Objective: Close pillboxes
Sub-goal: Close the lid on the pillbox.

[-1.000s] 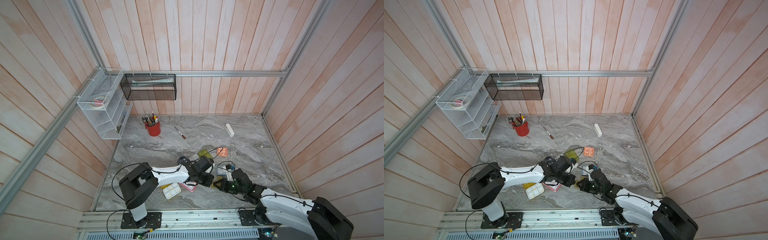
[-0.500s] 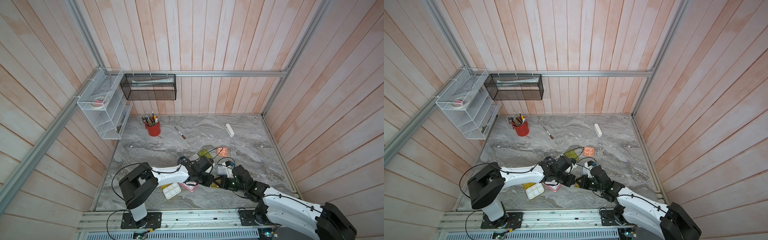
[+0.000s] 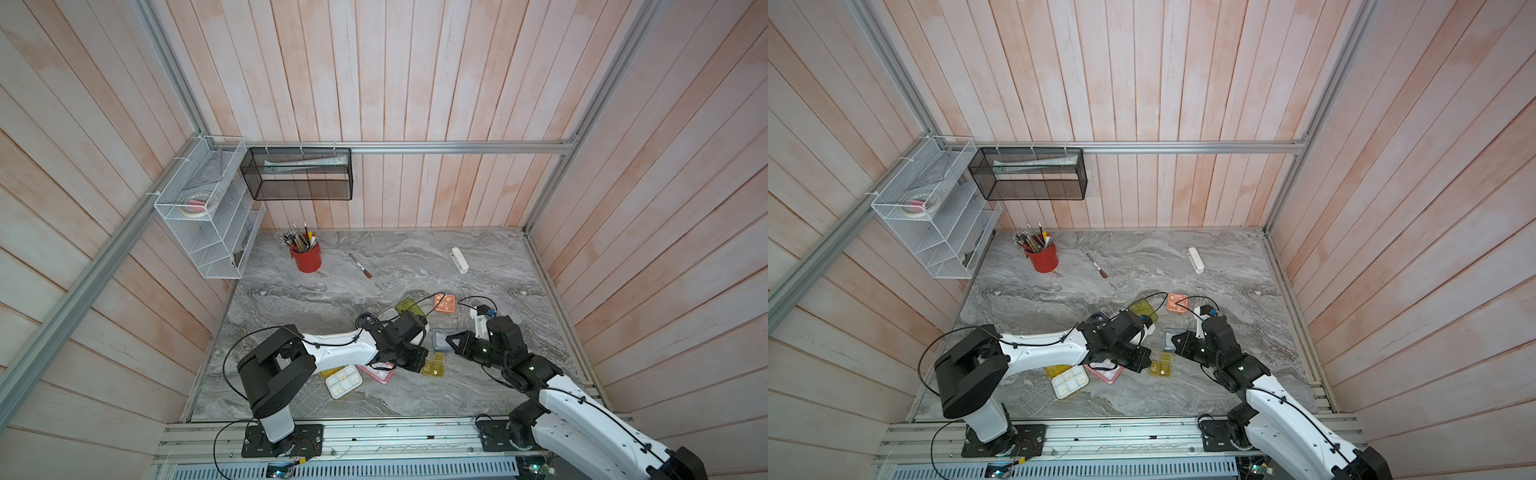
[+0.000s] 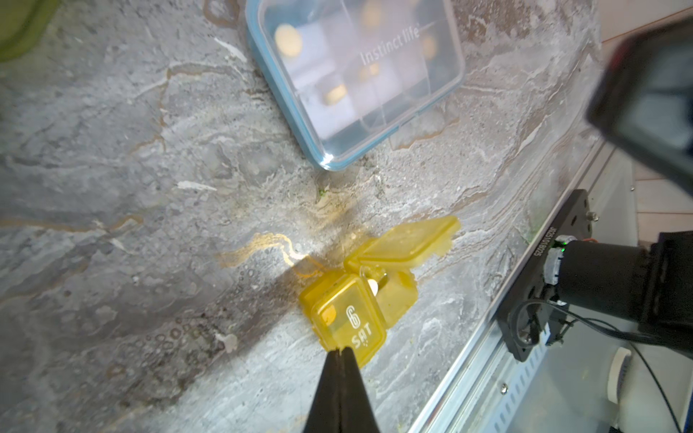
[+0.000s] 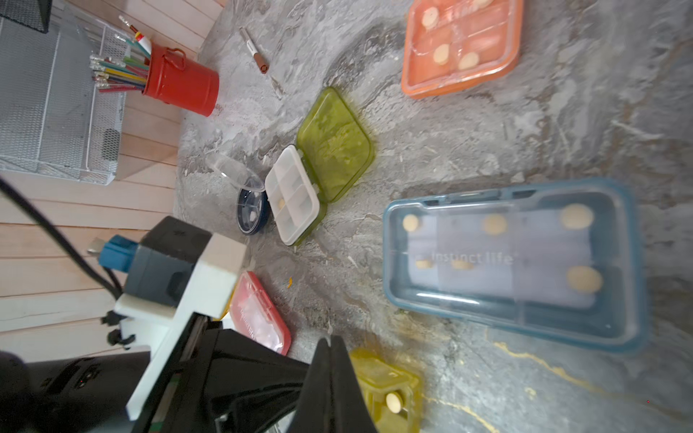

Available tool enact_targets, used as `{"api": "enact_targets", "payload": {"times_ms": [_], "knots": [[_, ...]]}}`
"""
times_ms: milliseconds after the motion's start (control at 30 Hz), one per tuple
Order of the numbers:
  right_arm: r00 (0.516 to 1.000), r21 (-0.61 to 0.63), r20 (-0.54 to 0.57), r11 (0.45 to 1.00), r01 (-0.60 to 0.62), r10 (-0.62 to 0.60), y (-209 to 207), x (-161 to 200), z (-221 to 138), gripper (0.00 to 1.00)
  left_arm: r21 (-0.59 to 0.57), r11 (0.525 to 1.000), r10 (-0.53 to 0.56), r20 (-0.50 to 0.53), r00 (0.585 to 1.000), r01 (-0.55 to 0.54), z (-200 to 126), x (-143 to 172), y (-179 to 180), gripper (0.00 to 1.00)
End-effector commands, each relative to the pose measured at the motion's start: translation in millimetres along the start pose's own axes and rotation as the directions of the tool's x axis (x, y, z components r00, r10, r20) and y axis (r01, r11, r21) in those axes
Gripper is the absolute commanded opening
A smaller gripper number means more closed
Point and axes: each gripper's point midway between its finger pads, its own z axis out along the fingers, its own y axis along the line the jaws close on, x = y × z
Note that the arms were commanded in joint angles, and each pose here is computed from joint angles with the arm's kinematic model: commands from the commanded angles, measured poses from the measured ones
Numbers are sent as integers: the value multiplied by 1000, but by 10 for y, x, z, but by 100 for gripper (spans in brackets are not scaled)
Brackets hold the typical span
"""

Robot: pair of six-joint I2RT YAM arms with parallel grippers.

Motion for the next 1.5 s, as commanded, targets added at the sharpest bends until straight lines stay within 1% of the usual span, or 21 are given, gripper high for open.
{"api": "enact_targets", "payload": {"times_ms": [0, 367, 567, 967, 1100, 1467], "knots": [[998, 16, -55, 1000, 23, -22, -72, 77, 7, 5, 45, 999, -1, 35, 999, -1, -56, -69, -105, 1], [997, 16, -82, 1000, 14, -12, -169, 129, 105, 5, 66, 998, -13, -7, 1000, 13, 141, 5, -104, 1], [995, 5, -101, 1000, 18, -17, -166, 145, 147, 5, 66, 998, -14, -28, 1000, 16, 194, 66, -93, 1], [986, -26, -164, 1000, 0, -5, -189, 274, 254, 5, 42, 999, -14, -54, 998, 16, 264, 138, -22, 1], [985, -47, -170, 999, -14, 6, -171, 302, 253, 5, 42, 999, -13, -54, 998, 15, 263, 136, -25, 1], [971, -87, -239, 995, -49, 27, -164, 496, 204, 5, 34, 999, -13, -53, 999, 15, 254, 148, -7, 1]]}}
